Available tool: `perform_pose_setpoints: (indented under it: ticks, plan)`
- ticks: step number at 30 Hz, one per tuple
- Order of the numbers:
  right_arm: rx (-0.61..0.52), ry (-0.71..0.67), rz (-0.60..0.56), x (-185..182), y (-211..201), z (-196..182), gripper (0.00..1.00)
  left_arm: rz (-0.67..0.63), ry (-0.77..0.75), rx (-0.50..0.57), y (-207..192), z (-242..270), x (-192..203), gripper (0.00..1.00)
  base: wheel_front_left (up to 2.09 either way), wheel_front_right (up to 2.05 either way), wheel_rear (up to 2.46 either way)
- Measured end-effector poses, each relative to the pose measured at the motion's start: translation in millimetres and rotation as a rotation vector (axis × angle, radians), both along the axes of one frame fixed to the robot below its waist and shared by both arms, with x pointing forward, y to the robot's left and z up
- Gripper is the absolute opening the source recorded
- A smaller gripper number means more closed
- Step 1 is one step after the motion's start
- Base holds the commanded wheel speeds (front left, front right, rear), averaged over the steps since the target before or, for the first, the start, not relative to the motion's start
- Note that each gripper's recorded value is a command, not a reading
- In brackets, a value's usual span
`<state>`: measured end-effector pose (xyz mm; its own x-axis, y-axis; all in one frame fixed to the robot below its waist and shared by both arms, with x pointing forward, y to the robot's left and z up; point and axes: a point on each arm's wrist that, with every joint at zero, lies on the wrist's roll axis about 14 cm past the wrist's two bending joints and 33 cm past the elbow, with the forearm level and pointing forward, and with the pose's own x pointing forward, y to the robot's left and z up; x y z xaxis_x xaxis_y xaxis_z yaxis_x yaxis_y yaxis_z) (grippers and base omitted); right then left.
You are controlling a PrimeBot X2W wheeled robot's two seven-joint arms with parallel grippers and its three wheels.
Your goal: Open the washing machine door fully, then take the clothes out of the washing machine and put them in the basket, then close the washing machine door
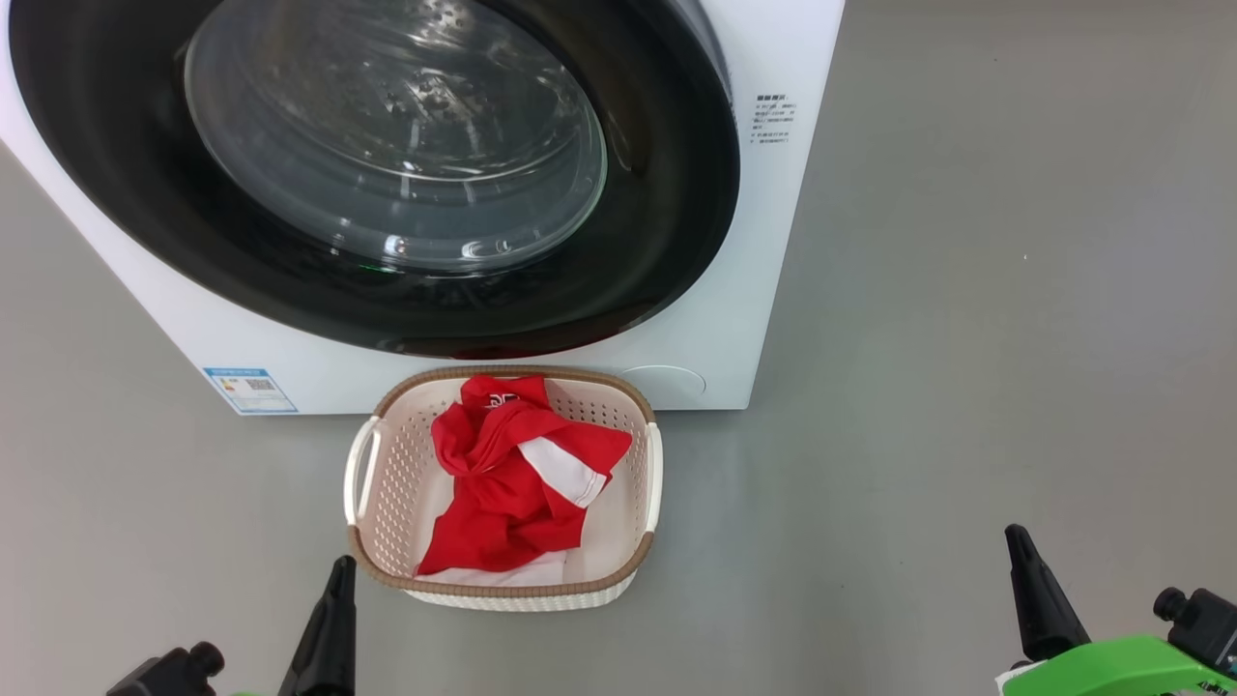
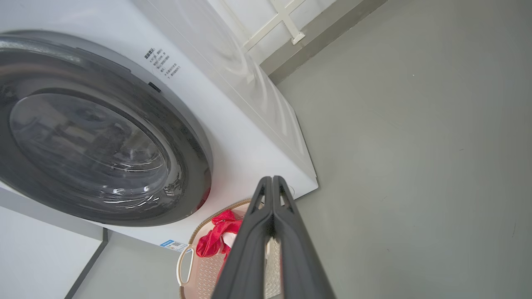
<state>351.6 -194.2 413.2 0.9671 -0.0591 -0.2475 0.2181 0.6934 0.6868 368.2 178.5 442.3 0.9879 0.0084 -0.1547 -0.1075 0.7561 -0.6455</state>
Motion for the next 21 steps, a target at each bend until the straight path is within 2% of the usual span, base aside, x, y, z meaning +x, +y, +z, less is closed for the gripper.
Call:
perform_pose_setpoints:
  ticks: [21]
  plan:
    - [0.193, -0.039, -0.045, 9, -3, 15, 0.00, 0.038, 0.008, -0.214, 2, 4, 0, 0.00, 0.00, 0.00, 0.00]
